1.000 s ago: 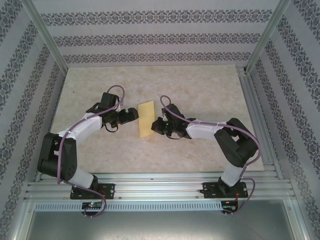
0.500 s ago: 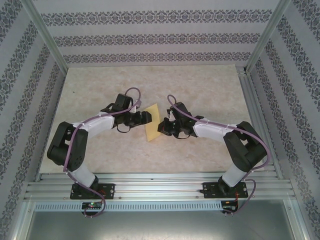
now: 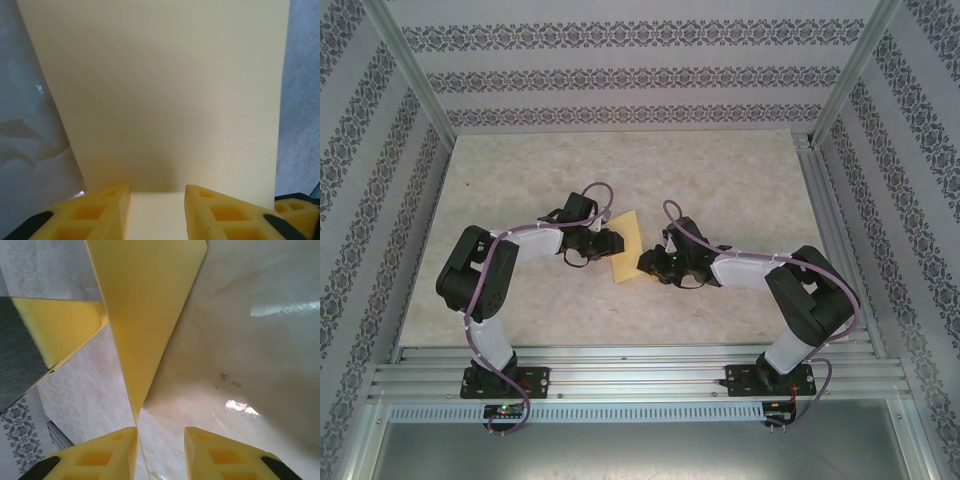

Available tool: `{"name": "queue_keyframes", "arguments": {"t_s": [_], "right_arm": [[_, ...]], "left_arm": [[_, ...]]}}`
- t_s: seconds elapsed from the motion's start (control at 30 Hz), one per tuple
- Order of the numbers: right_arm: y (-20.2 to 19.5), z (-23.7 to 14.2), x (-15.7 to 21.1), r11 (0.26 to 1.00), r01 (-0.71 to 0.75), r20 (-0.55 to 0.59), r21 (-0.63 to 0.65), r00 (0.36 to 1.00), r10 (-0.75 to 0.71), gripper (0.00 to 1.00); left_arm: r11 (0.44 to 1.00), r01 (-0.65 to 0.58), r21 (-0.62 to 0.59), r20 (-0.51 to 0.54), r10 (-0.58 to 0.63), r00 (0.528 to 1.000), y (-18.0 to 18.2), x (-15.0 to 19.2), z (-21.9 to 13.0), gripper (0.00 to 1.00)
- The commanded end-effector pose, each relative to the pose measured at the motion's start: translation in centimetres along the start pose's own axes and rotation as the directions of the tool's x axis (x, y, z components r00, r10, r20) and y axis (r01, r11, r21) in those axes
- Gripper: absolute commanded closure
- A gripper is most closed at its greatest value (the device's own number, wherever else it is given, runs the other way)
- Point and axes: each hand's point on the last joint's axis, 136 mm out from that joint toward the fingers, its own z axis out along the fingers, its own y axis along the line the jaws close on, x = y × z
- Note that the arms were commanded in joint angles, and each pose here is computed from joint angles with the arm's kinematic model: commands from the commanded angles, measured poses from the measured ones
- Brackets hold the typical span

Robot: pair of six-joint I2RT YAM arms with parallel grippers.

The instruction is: Fold a paper plane with a square sheet of paper (pick it up from the middle)

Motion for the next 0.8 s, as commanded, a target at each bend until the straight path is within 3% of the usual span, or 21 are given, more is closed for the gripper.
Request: {"name": "queue_keyframes", "arguments": {"t_s": [0.0, 0.4, 0.53, 0.77], "right_arm": [[1.7, -0.7, -0.6, 0.998, 0.0, 0.058, -0.059, 0.998, 0.003, 0.7], [1.3, -1.0, -0.7, 0.999, -0.02, 0.108, -0.035, 0.994, 0.024, 0.8], [1.3, -1.4, -0.9, 0.999, -0.027, 0.128, -0.035, 0.991, 0.031, 0.88], [2.1, -0.1, -1.3, 0.999, -0.029, 0.102, -0.035, 0.994, 0.032, 0.95]], "left_arm": [[0.999, -0.041, 0.011, 0.03, 0.041, 0.999, -0.8, -1.1, 0.4, 0.65], [0.999, -0.033, -0.023, 0.01, 0.033, 0.999, 0.1, -0.8, 1.1, 0.67], [0.999, -0.029, -0.029, 0.007, 0.029, 1.0, 0.3, -0.8, 1.2, 0.67], [0.999, -0.034, -0.02, 0.005, 0.035, 0.999, -0.1, -0.7, 1.0, 0.68]]}}
